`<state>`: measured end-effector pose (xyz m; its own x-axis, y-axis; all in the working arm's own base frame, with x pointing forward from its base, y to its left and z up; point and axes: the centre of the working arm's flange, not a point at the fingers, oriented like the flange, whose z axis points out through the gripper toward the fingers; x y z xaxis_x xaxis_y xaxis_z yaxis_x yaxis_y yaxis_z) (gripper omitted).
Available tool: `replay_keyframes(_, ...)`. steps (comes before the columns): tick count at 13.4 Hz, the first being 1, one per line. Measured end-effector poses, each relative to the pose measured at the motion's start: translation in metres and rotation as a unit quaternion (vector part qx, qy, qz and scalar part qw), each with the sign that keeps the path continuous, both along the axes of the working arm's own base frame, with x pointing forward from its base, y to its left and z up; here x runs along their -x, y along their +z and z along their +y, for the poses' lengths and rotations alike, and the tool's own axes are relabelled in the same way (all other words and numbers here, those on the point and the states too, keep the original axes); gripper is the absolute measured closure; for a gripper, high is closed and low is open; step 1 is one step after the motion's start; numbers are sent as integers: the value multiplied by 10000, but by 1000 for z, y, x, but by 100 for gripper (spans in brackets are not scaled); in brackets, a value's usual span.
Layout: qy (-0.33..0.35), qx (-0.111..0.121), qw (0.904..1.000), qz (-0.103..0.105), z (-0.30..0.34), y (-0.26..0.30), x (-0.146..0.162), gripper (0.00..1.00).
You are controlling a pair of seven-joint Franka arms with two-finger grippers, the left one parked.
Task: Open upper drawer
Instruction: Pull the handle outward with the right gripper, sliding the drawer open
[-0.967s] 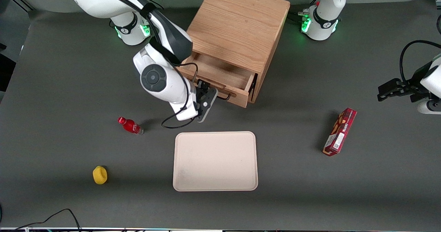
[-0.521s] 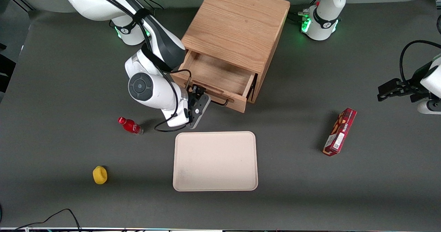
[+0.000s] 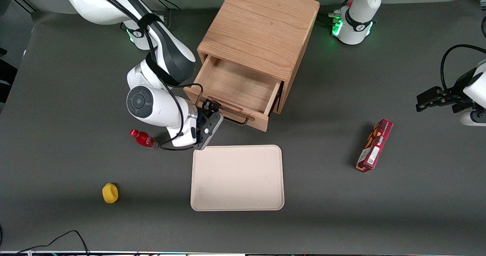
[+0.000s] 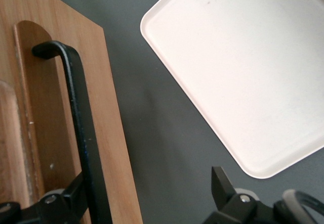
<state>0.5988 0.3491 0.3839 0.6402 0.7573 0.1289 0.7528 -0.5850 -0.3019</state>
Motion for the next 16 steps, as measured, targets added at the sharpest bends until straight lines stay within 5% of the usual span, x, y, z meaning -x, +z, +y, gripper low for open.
replay_keyframes(16, -525, -108, 9976, -439, -40, 23, -39, 0)
